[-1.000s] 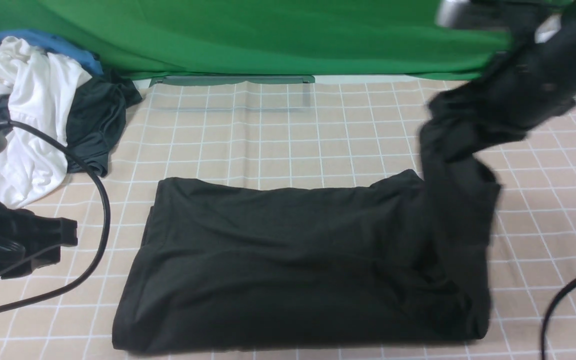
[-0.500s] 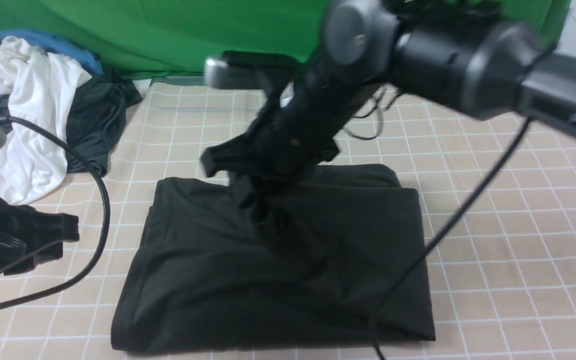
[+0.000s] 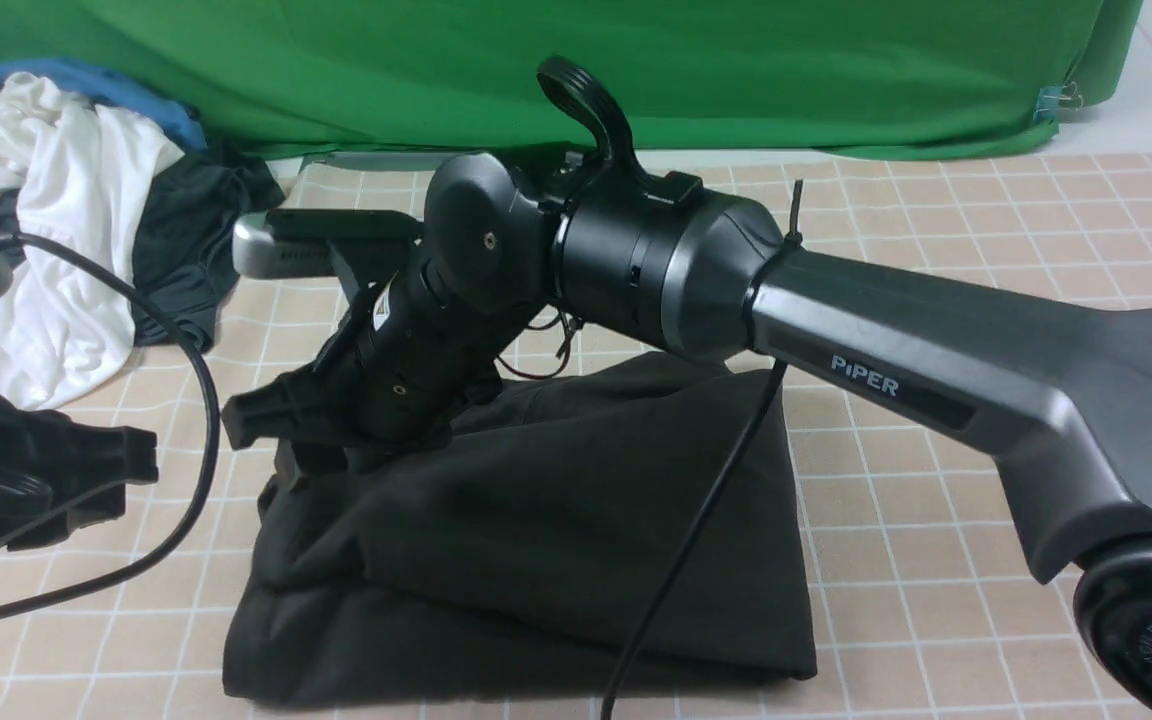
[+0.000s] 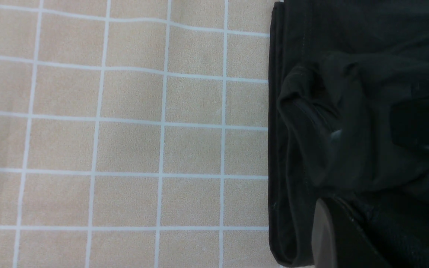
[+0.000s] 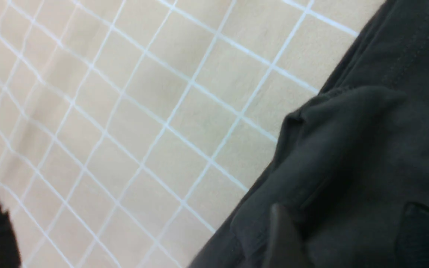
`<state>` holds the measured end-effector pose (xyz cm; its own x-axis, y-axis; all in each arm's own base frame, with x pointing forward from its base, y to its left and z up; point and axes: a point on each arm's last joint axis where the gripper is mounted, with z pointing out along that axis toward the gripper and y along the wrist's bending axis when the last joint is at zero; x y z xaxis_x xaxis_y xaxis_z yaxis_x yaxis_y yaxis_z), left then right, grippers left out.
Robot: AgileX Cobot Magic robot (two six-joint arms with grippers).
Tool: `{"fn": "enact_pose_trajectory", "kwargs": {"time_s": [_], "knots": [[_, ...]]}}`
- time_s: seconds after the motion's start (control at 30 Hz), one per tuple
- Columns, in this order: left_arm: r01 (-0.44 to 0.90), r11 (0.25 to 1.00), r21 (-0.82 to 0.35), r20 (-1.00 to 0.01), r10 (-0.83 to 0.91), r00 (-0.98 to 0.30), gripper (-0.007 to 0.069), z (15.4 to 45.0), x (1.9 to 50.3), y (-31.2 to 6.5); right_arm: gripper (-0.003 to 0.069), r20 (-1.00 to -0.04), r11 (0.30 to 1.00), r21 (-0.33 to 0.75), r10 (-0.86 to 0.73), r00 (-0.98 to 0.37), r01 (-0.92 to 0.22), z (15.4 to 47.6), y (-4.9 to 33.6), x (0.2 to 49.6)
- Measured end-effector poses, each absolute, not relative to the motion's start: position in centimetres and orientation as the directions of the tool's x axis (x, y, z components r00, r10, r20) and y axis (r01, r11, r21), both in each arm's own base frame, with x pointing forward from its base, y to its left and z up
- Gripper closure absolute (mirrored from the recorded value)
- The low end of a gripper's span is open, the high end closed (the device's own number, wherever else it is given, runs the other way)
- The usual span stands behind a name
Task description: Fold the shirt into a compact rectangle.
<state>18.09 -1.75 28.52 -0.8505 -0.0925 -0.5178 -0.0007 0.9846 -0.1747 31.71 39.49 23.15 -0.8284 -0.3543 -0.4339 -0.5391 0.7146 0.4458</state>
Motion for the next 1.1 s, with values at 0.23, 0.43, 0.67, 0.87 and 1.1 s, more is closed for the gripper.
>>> {"fn": "enact_pose_trajectory", "kwargs": {"time_s": [0.23,0.43,0.67,0.87,1.1], "knots": [[-0.005,0.982,-0.189,-0.492,-0.1,-0.865,0.0606,28.3,18.1,-1.9,0.028,-0.531,0.663,0.237,-0.524,-0.667,-0.71,28.7,34.2,33.7],[-0.016,0.962,-0.273,-0.408,-0.131,-0.903,0.0606,26.4,19.9,-2.7,0.0391,-0.523,0.641,0.138,-0.6,-0.605,-0.755,30.6,29.6,35.9],[0.004,0.936,-0.351,-0.357,-0.13,-0.925,0.0606,23.9,22.6,-3.5,0.0276,-0.434,0.495,0.077,-0.765,-0.476,-0.866,25.5,30.8,36.8],[0.026,0.899,-0.438,-0.342,-0.14,-0.929,0.0606,22.2,24.4,-4.4,0.023,-0.426,0.442,0.051,-0.801,-0.42,-0.896,22.3,32.0,37.5],[0.044,0.884,-0.465,-0.278,-0.098,-0.956,0.0606,19.9,25.2,-5.4,0.0228,-0.423,0.402,0.02,-0.826,-0.372,-0.915,20.5,32.3,38.1]]}}
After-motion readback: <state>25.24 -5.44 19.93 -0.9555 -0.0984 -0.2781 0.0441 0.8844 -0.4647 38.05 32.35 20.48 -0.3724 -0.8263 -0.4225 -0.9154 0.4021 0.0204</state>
